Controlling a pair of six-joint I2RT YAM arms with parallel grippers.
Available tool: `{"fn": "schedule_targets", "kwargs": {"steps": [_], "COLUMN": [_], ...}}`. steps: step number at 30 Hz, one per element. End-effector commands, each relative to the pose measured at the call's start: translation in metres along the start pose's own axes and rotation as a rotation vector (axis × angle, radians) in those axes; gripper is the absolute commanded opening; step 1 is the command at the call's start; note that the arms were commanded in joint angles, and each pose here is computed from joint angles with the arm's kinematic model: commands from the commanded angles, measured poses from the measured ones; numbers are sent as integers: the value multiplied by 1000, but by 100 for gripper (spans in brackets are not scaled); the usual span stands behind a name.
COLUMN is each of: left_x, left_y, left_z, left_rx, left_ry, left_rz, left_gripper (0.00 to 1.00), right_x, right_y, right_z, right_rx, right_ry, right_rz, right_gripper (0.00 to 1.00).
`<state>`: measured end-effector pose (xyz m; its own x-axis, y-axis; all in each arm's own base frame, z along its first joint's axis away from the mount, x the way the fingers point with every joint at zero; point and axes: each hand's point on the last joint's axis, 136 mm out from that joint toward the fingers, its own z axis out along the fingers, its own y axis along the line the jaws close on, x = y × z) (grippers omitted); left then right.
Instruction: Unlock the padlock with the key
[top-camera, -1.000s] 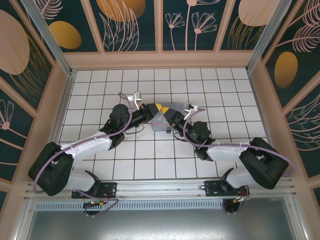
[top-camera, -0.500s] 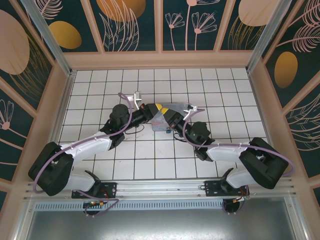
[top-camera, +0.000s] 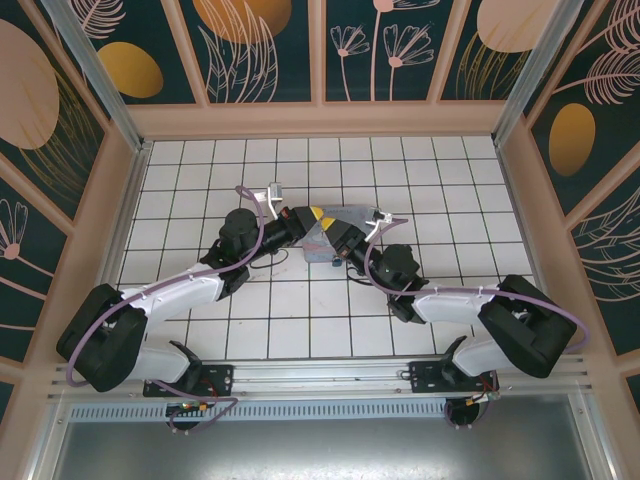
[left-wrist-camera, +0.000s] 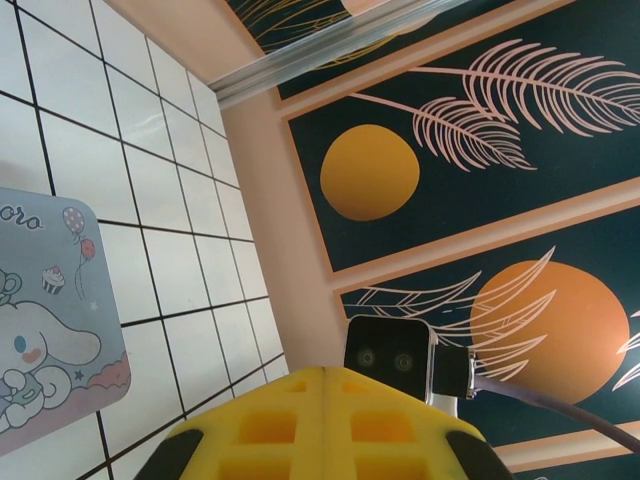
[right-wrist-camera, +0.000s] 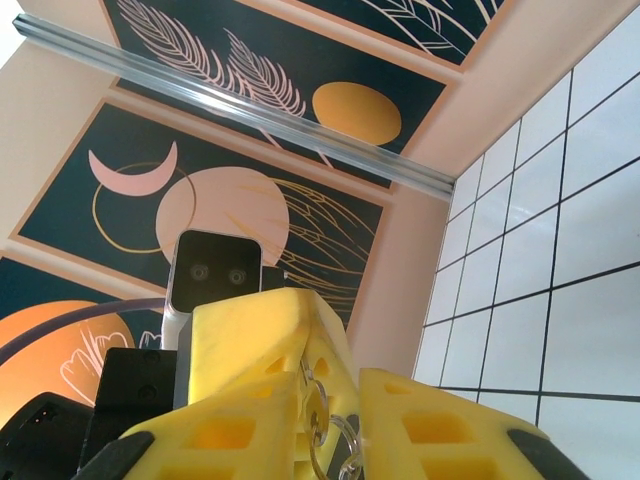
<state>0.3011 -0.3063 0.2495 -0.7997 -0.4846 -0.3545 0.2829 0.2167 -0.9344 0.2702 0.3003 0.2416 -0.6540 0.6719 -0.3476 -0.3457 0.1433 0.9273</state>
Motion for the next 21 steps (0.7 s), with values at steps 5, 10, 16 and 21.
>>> {"fn": "schedule_targets", "kwargs": {"steps": [5, 10, 16, 21], "left_x": [-2, -1, -1, -2], "left_y": [-4, -3, -3, -5], "left_z": [-1, -1, -3, -7], "left_rx": [19, 19, 18, 19], "left_ry": [-12, -13, -17, -31], "left_rz": [17, 13, 8, 5], "left_gripper": [0, 0, 0, 0], "right_x": [0, 0, -1, -6], "right_y": [17, 16, 13, 7], "right_z": [7, 8, 6, 0], "right_rx": [-53, -49, -35, -12], "right_ry": [-2, -3, -4, -31], "right_rz": [3, 3, 1, 9], "right_gripper": [21, 11, 0, 0]}}
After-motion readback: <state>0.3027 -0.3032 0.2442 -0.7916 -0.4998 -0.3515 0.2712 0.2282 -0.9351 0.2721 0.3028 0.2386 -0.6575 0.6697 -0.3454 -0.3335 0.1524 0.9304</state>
